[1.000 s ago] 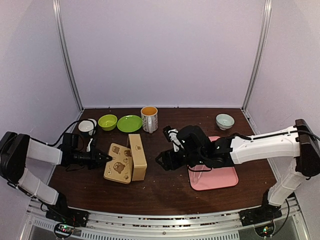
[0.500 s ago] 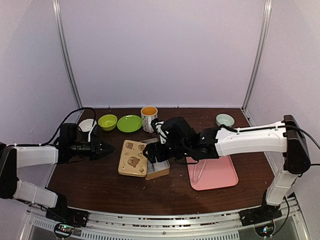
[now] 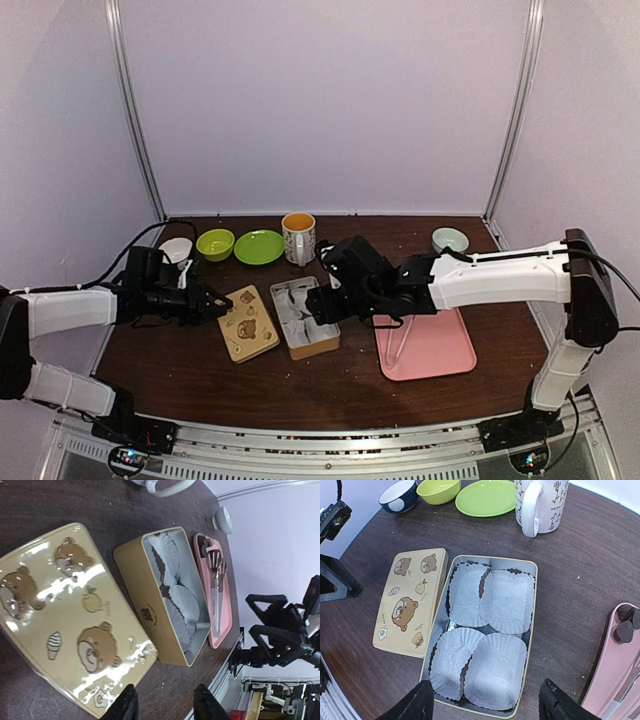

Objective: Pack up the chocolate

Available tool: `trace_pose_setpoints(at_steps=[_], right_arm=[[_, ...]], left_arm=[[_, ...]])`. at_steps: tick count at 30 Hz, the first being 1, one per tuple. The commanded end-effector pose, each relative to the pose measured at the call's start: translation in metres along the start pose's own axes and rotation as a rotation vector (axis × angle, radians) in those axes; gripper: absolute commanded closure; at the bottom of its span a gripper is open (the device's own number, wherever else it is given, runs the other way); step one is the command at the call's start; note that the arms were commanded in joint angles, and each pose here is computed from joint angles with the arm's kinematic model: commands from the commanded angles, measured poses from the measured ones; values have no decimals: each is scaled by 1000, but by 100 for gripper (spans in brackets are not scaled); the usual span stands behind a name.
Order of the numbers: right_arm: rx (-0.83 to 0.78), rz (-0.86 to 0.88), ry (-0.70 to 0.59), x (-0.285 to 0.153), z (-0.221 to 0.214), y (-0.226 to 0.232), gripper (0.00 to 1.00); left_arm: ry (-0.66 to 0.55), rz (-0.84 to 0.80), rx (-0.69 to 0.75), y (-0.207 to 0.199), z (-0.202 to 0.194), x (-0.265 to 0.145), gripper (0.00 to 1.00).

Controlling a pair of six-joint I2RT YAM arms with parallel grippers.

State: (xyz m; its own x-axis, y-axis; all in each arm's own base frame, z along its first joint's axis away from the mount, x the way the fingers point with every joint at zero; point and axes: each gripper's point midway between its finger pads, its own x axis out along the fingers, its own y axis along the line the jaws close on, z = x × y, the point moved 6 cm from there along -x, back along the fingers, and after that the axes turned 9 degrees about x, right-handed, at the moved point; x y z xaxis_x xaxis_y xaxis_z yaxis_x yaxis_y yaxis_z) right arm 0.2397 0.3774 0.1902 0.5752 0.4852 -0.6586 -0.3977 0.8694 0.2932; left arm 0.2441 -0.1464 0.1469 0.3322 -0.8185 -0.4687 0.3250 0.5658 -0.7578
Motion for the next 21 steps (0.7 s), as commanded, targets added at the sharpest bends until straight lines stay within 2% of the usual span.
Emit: trace_pose_setpoints(at_steps=[1,4,6,9,14,18,21], right_arm=[[-9,-37,-2,6,2,-7,28],[-15,-73,22,13,1,-13,28],[-19,-112,37,17,4,-18,33],[-21,-156,59,24,1,-24,35],[-23,-171,91,36,-7,-27,38],[-20,-203,113,44,-15,-32,46],[-18,-222,131,50,-22,-36,46]], left_arm=[[47,167,96,-5,2,12,55],[65,273,130,-9,4,18,51],[80,308,143,-17,5,23,51],[75,347,132,-25,6,33,51],[74,343,143,-30,2,57,50],[97,361,144,-31,3,74,50],[112,382,143,-30,4,84,50]])
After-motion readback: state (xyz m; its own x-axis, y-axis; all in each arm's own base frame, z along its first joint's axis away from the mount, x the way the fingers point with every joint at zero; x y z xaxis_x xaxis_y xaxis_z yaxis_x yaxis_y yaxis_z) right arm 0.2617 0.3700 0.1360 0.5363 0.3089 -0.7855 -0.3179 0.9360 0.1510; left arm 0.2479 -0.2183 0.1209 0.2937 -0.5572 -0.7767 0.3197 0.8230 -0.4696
